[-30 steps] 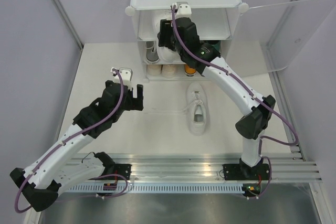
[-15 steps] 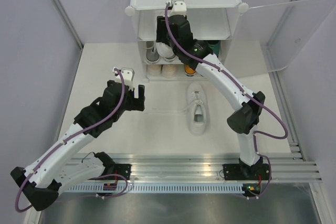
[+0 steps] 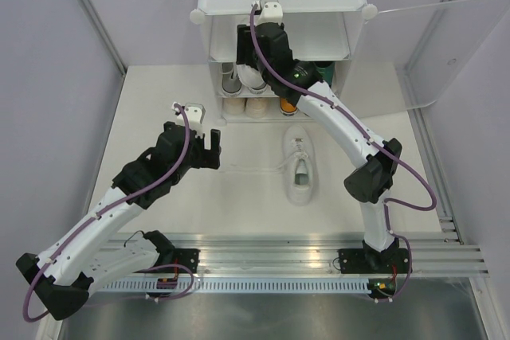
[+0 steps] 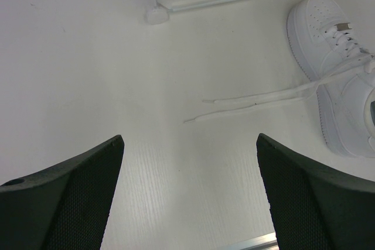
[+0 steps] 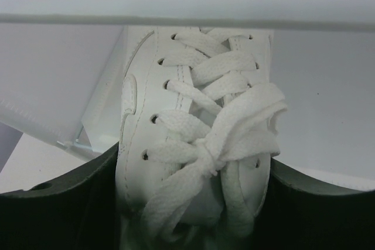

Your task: Place and organize the shoes in the shoe cabinet

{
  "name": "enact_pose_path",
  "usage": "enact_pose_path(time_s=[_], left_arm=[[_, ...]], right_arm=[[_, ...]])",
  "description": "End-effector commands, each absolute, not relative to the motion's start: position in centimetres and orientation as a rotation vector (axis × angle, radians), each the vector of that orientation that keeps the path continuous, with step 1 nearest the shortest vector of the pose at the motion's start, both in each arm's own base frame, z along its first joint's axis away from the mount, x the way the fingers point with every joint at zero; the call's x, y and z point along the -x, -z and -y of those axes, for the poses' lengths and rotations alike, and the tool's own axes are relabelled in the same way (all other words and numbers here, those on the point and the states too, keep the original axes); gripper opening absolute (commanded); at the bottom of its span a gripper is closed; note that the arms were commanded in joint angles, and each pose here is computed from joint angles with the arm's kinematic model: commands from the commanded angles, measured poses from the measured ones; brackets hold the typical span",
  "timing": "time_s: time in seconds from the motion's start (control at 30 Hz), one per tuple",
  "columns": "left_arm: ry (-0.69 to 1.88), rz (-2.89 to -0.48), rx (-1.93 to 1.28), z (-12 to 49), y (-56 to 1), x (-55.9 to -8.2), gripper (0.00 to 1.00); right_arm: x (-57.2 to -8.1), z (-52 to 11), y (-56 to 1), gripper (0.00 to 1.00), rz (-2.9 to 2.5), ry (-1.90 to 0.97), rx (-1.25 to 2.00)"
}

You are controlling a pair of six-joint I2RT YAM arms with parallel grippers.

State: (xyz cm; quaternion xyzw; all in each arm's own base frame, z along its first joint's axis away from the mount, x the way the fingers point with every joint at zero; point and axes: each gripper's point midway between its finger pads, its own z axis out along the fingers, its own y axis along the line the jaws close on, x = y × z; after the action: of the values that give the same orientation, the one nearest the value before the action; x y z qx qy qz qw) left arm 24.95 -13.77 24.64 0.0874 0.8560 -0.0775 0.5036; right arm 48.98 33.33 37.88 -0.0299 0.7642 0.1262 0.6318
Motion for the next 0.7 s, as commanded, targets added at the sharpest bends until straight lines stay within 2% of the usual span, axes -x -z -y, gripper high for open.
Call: enact_pose_path(time_s=[0.0, 0.17, 0.27, 0.67], left_arm=[[0.193, -2.036, -0.241, 14.1, -25.2, -25.3, 0.96], [0.191, -2.037, -0.243, 14.1, -25.1, -25.3, 0.96], [0.194, -2.038, -0.245, 14.1, -25.1, -25.3, 0.96], [0.198, -2.031, -0.249, 14.1, -25.3, -25.2, 0.96]], right_arm=[[-51.0, -31.2, -44.2, 0.73, -1.555, -0.328, -0.056], [-51.1, -31.0, -44.7, 0.83, -1.542, -0.346, -0.062], [-51.0, -30.8, -45.3, 0.86, -1.533, -0.355, -0.062], [-50.0, -30.9, -47.5, 0.87, -1.496, -0.442, -0.049]])
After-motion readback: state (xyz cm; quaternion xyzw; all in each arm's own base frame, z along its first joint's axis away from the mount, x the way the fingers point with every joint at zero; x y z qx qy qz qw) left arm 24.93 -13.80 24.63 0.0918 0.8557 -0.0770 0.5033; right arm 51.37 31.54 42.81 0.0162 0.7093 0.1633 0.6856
